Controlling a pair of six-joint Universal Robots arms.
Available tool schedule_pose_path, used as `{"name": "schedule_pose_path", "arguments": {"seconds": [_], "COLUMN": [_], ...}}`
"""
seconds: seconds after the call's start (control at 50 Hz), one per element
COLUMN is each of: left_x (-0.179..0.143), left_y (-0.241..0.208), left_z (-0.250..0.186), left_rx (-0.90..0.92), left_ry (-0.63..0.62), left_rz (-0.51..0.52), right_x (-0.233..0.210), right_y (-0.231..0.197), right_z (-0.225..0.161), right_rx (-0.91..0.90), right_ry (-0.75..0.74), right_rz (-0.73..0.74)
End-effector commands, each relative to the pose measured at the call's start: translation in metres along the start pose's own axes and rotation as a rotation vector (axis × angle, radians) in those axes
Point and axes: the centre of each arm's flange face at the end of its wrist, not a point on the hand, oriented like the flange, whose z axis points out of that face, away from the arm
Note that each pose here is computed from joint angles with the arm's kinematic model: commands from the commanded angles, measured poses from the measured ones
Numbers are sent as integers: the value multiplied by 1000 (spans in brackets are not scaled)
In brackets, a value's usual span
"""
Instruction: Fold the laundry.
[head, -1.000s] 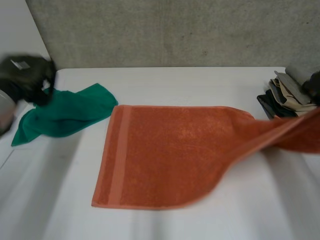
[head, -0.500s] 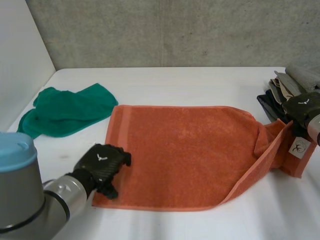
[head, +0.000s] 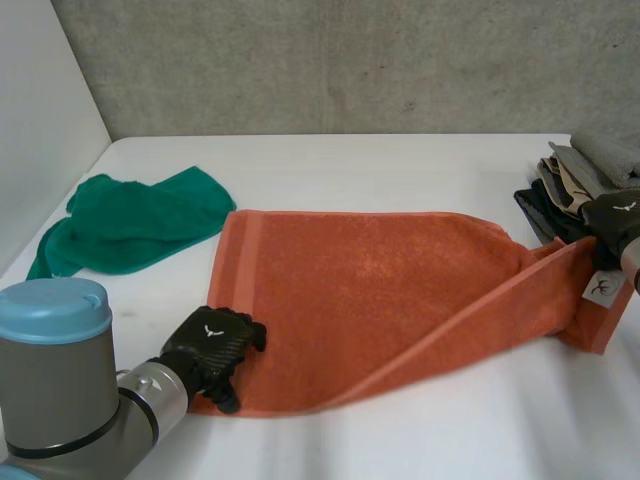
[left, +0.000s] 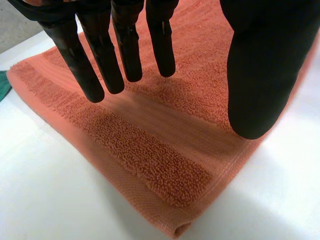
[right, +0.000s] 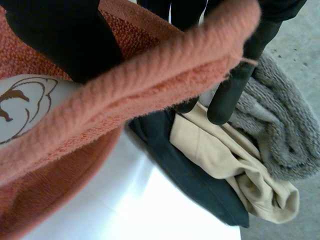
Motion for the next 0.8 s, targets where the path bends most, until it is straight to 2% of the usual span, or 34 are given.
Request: {"name": "schedule_pose_path", "arguments": {"seconds": [0.02, 0.3, 0.38, 0.4, 0.5, 0.68, 0.8], "left_x": [1, -1, -8, -14, -32, -57, -79], "left_y": [1, 1, 3, 1, -19, -98, -144], "left_z": [0, 9, 24, 27, 16, -49, -110], "left_rx": [-6, 3, 14, 23, 80, 398, 586], "left_ry": [2, -8, -78, -128, -283, -416, -542], "left_rz": [0, 3, 12, 12, 7, 13, 31], "right_x": [13, 13, 13, 13, 10, 34, 53], "right_y": [5, 12, 13, 12, 10, -41, -84], "right_z": [5, 10, 9, 8, 1, -79, -135], "right_rx": [-7, -30, -34, -34, -42, -47, 55], "right_ry": [38, 34, 31, 28, 6, -11, 43], "right_rz": [-1, 1, 2, 2, -25, -244, -316]}}
